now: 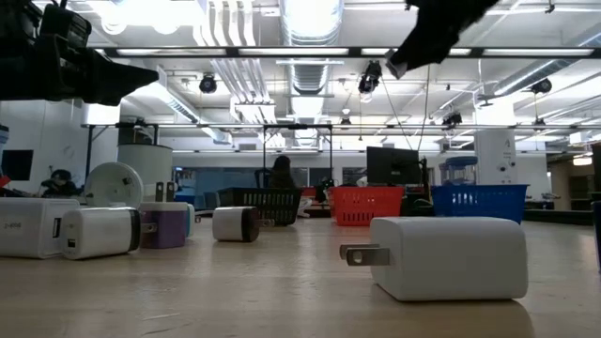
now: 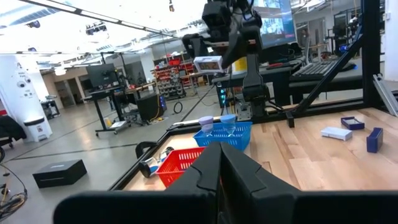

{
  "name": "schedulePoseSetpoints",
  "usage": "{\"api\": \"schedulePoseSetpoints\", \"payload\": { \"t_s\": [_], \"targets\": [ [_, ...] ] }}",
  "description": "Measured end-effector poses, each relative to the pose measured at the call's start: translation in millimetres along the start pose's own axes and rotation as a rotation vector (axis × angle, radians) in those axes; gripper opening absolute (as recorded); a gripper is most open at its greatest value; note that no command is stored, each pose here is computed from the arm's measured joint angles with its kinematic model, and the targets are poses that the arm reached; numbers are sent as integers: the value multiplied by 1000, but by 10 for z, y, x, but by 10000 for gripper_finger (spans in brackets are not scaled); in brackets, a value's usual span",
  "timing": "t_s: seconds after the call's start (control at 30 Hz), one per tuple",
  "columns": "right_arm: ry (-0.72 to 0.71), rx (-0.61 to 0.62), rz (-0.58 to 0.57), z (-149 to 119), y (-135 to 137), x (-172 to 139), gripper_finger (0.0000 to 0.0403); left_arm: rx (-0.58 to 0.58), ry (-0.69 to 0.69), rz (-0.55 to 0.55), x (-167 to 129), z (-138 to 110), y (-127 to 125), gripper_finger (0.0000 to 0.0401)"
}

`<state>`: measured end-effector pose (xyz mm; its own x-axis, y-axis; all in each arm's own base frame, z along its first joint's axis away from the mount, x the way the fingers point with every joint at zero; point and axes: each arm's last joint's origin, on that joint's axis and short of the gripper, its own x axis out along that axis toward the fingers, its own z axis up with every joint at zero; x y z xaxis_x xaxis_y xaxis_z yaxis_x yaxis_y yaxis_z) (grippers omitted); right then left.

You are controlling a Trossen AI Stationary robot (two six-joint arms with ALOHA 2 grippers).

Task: Pick & Place Office items
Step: Put the top white digital clock into the red bin

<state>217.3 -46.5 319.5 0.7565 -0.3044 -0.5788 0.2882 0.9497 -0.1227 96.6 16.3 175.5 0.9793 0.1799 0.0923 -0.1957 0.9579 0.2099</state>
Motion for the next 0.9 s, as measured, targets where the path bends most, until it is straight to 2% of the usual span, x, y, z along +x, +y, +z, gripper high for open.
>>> {"api": "schedulePoseSetpoints", "payload": {
  "t_s": [0.23, 0.43, 0.67, 0.9],
  "targets": [
    [225, -95, 1, 338, -26, 236, 288, -2, 0, 0, 0, 0, 0, 14],
    [372, -152, -6, 485, -125, 530, 288, -3, 0, 0, 0, 0, 0, 14],
    [492, -308, 68, 459, -263, 902, 288, -5, 0, 0, 0, 0, 0, 14],
    [604, -332, 106, 286, -340, 1288, 288, -5, 0, 0, 0, 0, 0, 14]
  ]
}}
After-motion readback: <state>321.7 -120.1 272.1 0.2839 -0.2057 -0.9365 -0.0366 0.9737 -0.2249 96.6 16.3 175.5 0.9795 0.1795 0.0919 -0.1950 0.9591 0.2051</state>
